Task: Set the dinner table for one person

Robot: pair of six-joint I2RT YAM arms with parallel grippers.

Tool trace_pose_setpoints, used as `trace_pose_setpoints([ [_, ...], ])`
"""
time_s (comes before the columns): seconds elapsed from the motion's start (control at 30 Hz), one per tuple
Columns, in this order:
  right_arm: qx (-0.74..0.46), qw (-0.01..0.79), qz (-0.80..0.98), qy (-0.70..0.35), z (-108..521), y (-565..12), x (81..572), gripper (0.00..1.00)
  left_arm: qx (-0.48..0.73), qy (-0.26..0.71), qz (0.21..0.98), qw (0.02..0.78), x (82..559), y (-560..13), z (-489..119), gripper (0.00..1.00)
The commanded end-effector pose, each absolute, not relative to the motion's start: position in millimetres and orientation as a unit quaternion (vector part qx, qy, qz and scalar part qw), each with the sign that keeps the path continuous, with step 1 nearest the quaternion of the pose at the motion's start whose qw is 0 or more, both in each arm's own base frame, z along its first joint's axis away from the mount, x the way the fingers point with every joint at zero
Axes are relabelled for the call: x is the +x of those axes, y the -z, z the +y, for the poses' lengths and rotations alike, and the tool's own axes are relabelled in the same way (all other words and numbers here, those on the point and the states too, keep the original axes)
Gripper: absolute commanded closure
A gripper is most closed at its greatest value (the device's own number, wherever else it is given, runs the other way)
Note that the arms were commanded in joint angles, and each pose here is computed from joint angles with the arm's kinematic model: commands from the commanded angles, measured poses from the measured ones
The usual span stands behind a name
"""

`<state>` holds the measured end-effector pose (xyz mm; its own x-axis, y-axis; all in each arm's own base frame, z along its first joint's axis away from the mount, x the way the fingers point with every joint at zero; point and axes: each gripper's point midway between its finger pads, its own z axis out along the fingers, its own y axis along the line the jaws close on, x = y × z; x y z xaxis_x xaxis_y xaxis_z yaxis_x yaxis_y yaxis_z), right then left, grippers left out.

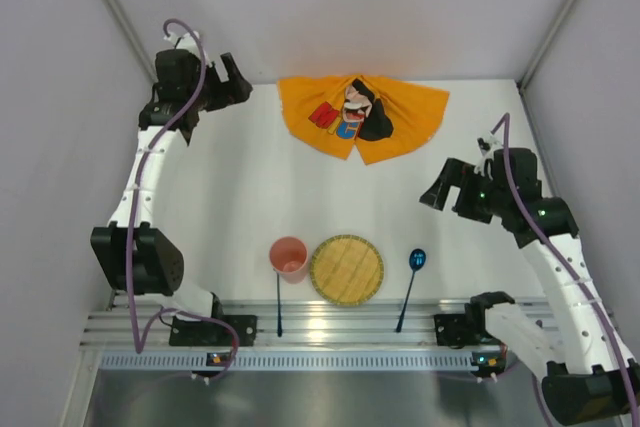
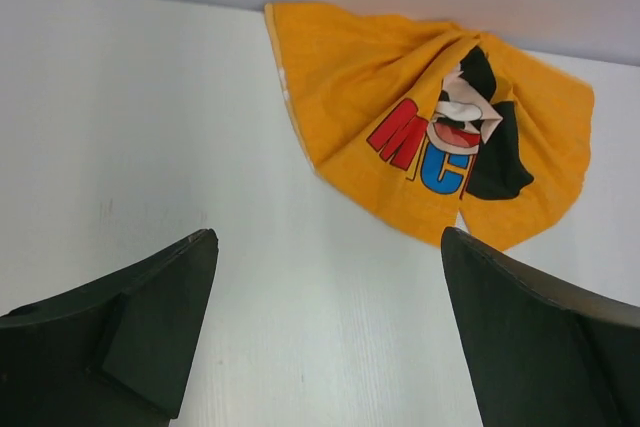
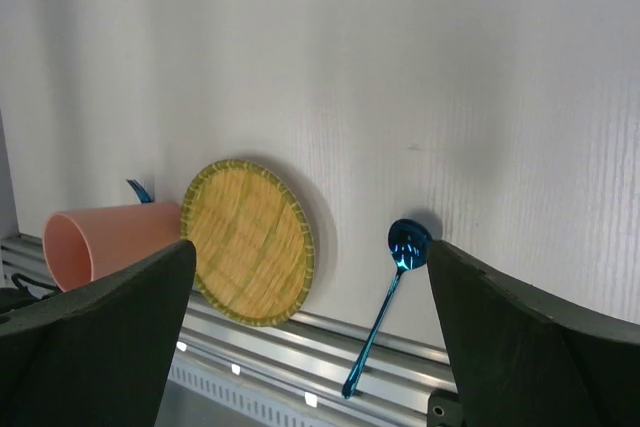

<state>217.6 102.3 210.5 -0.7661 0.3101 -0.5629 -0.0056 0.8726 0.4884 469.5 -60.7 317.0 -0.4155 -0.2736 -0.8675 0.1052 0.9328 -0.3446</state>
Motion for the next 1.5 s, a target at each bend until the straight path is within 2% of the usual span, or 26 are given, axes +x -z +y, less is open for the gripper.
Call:
trace_pose_setpoints([
  [0.0,0.078,0.378,0.892,-0.234,97,-231,219,0.0,-0.093,0.162,0.816,0.548,452,-356,-56,0.01],
  [0.1,0.072,0.395,0.895,-0.194,83,-236,214,0.0,-0.178,0.203,0.757,0.594,456,-396,-50,0.02],
  [0.13,0.085,0.404,0.898,-0.151,67,-237,214,0.0,-0.173,0.237,0.766,0.572,455,-369,-60,0.02],
  [0.27,0.102,0.435,0.89,-0.092,45,-248,212,0.0,-0.19,0.311,0.763,0.534,457,-318,-76,0.01],
  [0.3,0.107,0.438,0.888,-0.092,44,-250,211,0.0,-0.203,0.299,0.788,0.498,455,-292,-82,0.01],
  [0.37,0.147,0.433,0.885,-0.084,37,-247,209,0.0,-0.214,0.239,0.805,0.499,457,-271,-76,0.01],
  [0.57,0.144,0.364,0.912,-0.121,58,-203,208,0.0,-0.178,0.221,0.852,0.439,458,-225,-126,0.01],
  [0.7,0.127,0.357,0.918,-0.121,60,-202,208,0.0,-0.158,0.212,0.871,0.415,487,-195,-168,0.06],
  [0.83,0.144,0.368,0.916,-0.069,41,-204,214,0.0,-0.177,0.245,0.872,0.384,524,-159,-217,0.18],
  [0.87,0.144,0.364,0.918,-0.066,40,-203,215,0.0,-0.181,0.237,0.887,0.351,528,-124,-231,0.19],
  [0.9,0.145,0.354,0.922,-0.061,40,-201,218,0.0,-0.183,0.253,0.878,0.363,543,-136,-244,0.19],
  [1.07,0.16,0.339,0.926,-0.036,34,-197,230,0.0,-0.165,0.287,0.88,0.34,578,-106,-309,0.2],
  [1.17,0.171,0.334,0.927,-0.019,30,-198,240,0.0,-0.175,0.258,0.898,0.311,580,-79,-314,0.23],
  [1.3,0.174,0.329,0.928,0.002,25,-196,248,0.0,-0.223,0.196,0.912,0.281,559,-47,-288,0.23],
  [1.37,0.177,0.325,0.929,0.007,23,-194,250,0.0,-0.213,0.19,0.918,0.274,552,-40,-286,0.23],
  [1.47,0.175,0.316,0.932,0.011,24,-190,253,0.0,-0.162,0.172,0.94,0.247,539,-33,-290,0.29],
])
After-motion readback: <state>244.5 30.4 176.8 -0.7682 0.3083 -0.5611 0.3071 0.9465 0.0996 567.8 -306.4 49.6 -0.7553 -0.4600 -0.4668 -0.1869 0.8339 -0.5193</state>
